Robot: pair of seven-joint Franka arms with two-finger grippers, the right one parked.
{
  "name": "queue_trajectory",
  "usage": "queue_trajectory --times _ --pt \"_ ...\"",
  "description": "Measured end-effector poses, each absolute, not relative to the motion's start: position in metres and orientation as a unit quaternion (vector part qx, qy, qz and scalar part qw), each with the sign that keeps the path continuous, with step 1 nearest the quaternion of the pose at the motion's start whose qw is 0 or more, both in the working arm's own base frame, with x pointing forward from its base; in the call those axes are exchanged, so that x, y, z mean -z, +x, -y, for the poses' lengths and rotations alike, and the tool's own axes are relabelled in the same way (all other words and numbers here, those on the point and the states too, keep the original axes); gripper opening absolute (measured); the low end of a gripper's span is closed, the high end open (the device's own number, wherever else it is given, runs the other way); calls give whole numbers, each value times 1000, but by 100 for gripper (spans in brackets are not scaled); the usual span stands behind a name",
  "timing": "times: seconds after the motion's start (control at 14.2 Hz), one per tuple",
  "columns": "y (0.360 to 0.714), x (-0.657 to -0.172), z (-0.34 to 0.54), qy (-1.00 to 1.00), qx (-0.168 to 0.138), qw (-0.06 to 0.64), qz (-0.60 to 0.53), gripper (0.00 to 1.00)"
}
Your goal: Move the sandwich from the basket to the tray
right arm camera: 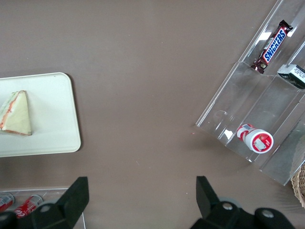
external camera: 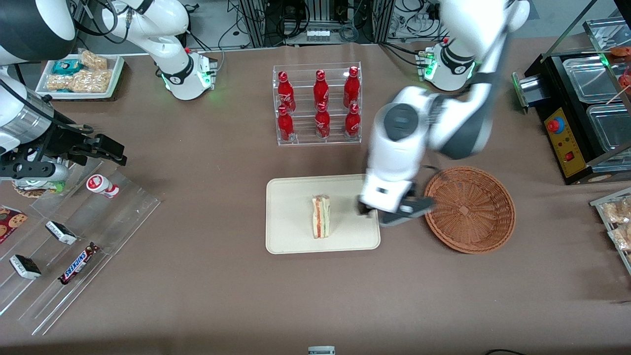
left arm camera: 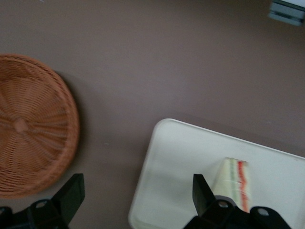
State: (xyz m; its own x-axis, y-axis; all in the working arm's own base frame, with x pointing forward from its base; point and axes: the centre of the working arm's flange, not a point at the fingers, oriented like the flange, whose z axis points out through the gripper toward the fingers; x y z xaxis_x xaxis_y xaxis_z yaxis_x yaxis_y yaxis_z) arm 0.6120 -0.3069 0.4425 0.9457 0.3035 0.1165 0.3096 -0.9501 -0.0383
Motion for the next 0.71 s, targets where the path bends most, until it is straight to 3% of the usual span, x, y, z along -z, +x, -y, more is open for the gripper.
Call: queue_trajectory --times 0.35,0.71 --pt "637 -482 150 -993 12 44 112 100" --pt "618 -541 40 -998 -13 40 37 100"
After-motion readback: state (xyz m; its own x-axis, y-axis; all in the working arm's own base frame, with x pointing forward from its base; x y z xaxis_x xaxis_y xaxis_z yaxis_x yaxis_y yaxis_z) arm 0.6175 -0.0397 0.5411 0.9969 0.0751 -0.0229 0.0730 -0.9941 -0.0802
